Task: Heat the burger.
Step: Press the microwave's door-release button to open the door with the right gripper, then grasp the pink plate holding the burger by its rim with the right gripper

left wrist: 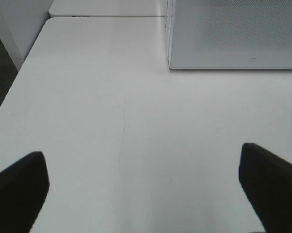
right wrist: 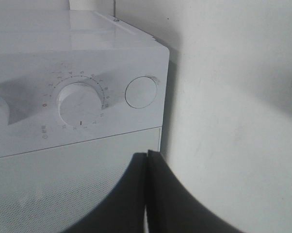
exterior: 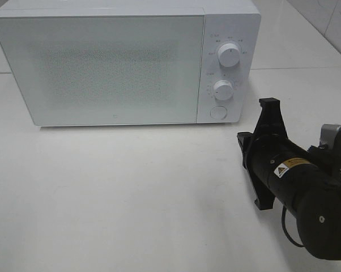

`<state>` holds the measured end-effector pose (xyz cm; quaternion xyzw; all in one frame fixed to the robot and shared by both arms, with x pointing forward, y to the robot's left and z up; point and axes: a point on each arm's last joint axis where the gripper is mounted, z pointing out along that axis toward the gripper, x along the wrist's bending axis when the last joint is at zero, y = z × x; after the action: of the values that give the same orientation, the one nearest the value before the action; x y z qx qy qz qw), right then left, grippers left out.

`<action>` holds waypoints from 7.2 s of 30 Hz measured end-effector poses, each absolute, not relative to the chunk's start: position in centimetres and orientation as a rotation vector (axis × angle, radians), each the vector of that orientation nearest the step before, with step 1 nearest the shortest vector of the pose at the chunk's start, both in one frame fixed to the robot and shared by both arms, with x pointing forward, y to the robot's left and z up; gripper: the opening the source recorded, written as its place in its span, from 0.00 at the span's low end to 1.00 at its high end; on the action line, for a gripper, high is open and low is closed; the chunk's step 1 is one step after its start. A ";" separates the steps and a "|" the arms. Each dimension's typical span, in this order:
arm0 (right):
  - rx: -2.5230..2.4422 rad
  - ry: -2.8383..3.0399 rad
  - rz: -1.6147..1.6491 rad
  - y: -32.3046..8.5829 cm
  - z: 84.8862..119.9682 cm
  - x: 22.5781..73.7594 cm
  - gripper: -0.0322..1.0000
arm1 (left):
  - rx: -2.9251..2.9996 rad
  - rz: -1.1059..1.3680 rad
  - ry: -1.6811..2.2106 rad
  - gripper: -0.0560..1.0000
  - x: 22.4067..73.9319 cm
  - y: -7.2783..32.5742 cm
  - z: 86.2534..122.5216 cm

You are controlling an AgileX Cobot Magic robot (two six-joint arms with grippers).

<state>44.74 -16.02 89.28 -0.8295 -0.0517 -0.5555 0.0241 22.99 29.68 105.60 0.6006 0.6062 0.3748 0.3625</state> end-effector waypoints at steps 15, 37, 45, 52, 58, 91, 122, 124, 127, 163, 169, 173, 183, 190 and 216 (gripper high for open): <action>-2.623 -0.070 -1.634 -14.8 87.9 47.0 0.04 | 1.546 0.965 1.561 0.99 23.0 29.7 105.6; -2.603 -0.037 -1.665 -13.0 86.5 53.7 0.04 | 1.546 0.965 1.561 0.99 23.0 29.7 105.6; -2.608 -0.011 -1.668 -13.2 86.0 55.2 0.04 | 1.546 0.965 1.561 0.99 23.0 29.7 105.6; -2.617 -0.006 -1.671 -13.3 85.5 56.0 0.04 | 1.546 0.965 1.561 0.99 23.0 29.7 105.6; -2.638 -0.003 -1.655 -13.5 84.9 56.1 0.04 | 1.546 0.965 1.561 0.99 23.0 29.7 105.6; -2.644 0.071 -1.659 -13.3 85.2 58.0 0.04 | 1.546 0.965 1.561 0.99 23.0 29.7 105.6; -2.628 0.168 -1.703 -12.3 84.8 58.9 0.05 | 1.546 0.966 1.560 0.99 23.0 29.7 105.6; -2.628 0.166 -1.702 -12.3 84.8 58.9 0.05 | 1.546 0.966 1.560 0.99 23.0 29.7 105.6; -2.629 0.160 -1.702 -12.3 84.8 58.8 0.05 | 1.546 0.966 1.560 0.99 23.0 29.7 105.6; -2.735 -0.586 -1.443 -14.3 89.3 53.2 0.06 | 1.546 0.966 1.560 0.99 23.0 29.7 105.6; -2.731 -0.806 -1.345 -14.6 90.1 51.6 0.08 | 1.546 0.966 1.560 0.99 23.0 29.7 105.6; -2.681 -1.118 -1.250 -14.5 91.2 50.5 0.09 | 1.546 0.966 1.560 0.99 23.0 29.7 105.6; -2.387 -1.798 -1.047 -14.2 93.4 48.0 0.11 | 1.546 0.966 1.560 0.99 23.0 29.7 105.6; -2.177 -2.110 -0.856 -13.9 94.6 47.3 0.13 | 1.546 0.966 1.560 0.99 23.0 29.7 105.6; -0.648 -3.139 -0.290 -13.7 101.3 47.9 0.24 | 1.546 0.966 1.560 0.99 23.0 29.7 105.6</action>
<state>47.87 -13.74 101.28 -0.2013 -0.9746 -0.0901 -0.0382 22.99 29.68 105.61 0.6004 0.6060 0.3751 0.3628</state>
